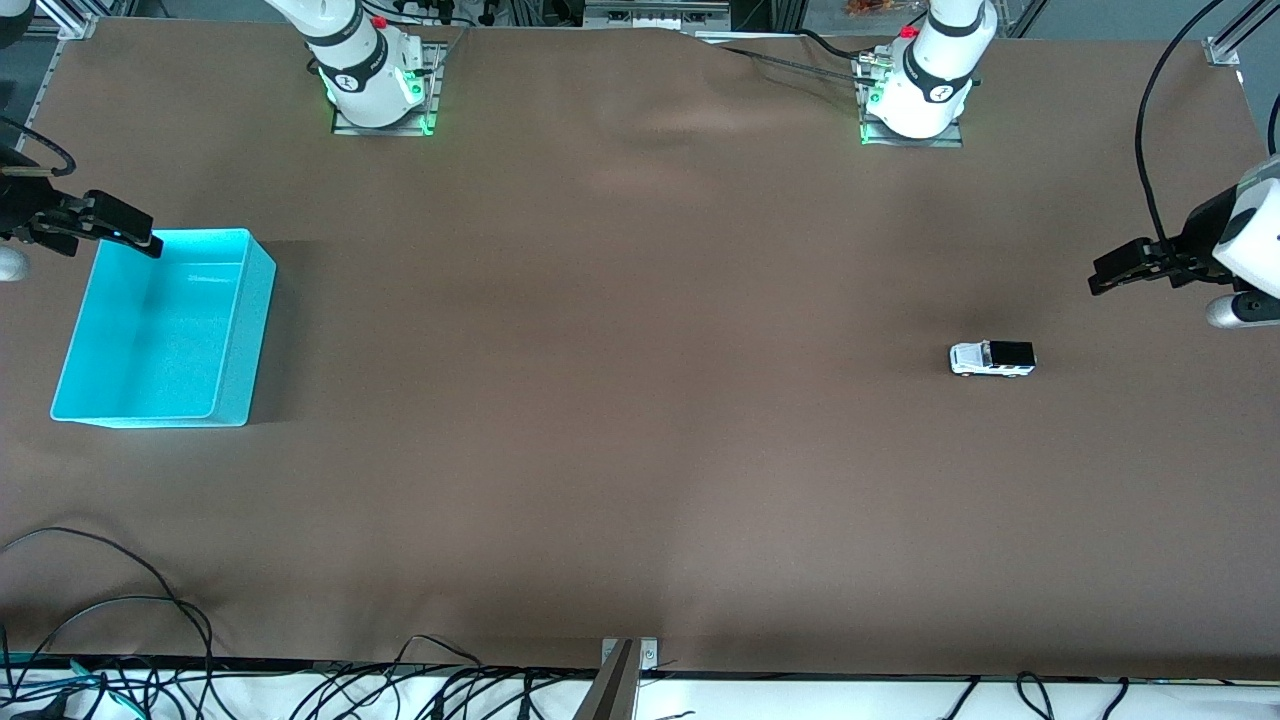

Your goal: Wind and store white jeep toy

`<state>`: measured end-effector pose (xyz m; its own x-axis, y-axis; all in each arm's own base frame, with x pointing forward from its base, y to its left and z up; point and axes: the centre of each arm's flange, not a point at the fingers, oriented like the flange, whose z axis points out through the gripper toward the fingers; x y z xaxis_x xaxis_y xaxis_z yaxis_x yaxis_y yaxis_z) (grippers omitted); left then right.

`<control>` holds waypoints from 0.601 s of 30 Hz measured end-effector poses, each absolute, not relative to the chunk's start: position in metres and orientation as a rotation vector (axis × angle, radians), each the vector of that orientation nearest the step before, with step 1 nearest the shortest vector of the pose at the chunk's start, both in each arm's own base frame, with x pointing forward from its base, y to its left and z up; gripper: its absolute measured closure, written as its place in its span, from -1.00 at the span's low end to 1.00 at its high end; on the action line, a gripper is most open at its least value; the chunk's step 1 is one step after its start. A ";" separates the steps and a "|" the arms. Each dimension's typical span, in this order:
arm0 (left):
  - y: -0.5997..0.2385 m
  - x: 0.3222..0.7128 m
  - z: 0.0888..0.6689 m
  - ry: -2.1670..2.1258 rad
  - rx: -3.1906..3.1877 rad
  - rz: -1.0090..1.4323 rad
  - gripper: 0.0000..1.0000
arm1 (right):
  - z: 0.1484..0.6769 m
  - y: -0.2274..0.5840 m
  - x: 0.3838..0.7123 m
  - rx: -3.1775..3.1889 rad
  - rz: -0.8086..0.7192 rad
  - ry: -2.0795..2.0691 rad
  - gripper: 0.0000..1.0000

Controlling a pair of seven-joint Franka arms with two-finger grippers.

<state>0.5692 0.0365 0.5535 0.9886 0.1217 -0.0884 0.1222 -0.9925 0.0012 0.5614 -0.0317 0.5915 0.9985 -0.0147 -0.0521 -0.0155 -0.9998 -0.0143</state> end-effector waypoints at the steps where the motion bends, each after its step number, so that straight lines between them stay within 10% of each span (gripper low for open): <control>1: 0.037 0.569 0.553 0.192 3.126 -0.144 -1.00 | 0.592 -0.032 0.561 -3.126 0.081 0.024 -1.00; 18: 0.037 0.567 0.551 0.193 3.124 -0.168 -1.00 | 0.593 -0.031 0.562 -3.126 0.076 0.023 -1.00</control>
<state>0.5671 0.0367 0.5511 0.9867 0.1221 -0.1071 0.1228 -0.9924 0.0001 0.5616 -0.0313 0.5928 0.9987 -0.0145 -0.0490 -0.0152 -0.9998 -0.0142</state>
